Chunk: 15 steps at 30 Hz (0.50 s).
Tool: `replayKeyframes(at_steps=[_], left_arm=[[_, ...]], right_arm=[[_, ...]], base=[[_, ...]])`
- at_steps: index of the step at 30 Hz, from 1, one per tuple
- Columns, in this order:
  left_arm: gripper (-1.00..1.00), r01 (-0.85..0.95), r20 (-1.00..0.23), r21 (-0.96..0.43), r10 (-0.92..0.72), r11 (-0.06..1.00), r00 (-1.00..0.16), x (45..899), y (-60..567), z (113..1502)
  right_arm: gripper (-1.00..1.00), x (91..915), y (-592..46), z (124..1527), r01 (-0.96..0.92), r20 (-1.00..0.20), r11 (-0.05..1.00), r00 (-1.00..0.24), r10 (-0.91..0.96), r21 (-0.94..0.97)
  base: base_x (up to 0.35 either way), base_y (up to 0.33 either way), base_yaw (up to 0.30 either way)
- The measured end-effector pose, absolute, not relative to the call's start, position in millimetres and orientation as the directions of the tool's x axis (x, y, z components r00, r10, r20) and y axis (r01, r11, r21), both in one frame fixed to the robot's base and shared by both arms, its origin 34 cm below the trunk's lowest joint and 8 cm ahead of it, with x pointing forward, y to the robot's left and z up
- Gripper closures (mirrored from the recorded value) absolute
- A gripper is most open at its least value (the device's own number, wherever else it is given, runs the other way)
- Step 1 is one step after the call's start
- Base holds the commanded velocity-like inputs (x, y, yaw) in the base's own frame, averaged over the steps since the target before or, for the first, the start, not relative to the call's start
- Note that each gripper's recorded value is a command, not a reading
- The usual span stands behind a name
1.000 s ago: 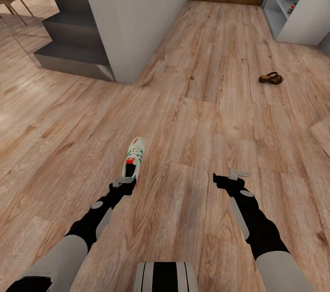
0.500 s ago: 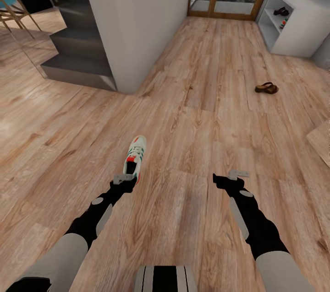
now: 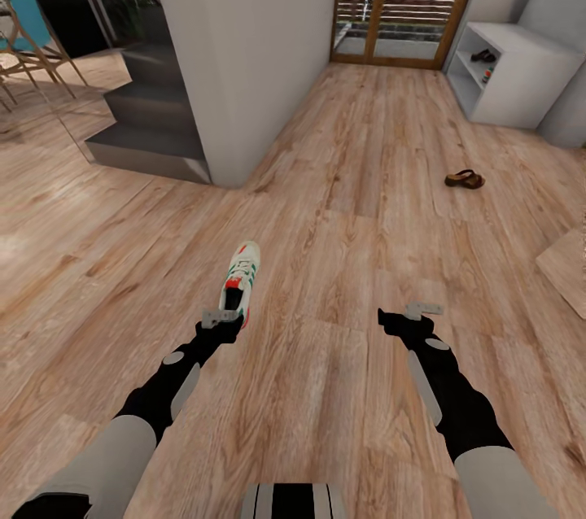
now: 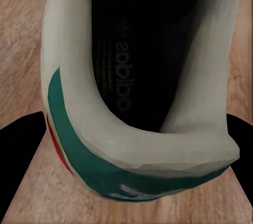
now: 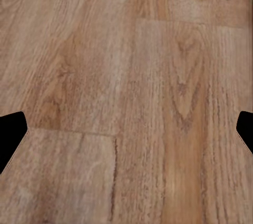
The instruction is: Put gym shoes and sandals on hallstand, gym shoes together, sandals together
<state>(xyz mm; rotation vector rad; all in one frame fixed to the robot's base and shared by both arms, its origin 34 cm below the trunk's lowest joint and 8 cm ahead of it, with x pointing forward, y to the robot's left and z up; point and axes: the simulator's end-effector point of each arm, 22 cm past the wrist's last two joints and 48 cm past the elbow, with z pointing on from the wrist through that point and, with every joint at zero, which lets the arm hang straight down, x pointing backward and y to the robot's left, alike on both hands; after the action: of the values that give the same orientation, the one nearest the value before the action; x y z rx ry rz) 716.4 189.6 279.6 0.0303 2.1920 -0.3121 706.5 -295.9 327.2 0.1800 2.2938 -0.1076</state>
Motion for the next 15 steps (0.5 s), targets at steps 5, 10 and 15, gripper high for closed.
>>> replayKeyframes(at_steps=[5,10,15], left_arm=[[1.00,0.141,-0.812,-0.209,-0.092,0.968,-0.577,723,189,298],[1.00,0.146,-0.828,-0.205,-0.092,0.968,-0.553,728,189,317],[1.00,0.152,-0.843,-0.201,-0.092,0.968,-0.531,733,189,336]], right_arm=[[-1.00,712,-296,346,0.165,-0.766,0.986,-0.636,0.095,-0.015],[-1.00,716,-296,365,0.165,-0.784,0.986,-0.614,0.095,-0.010],[-1.00,720,-296,383,0.166,-0.801,0.986,-0.592,0.095,-0.005]], base=[[0.000,0.000,0.000],[0.000,0.000,0.000],[0.000,0.000,0.000]])
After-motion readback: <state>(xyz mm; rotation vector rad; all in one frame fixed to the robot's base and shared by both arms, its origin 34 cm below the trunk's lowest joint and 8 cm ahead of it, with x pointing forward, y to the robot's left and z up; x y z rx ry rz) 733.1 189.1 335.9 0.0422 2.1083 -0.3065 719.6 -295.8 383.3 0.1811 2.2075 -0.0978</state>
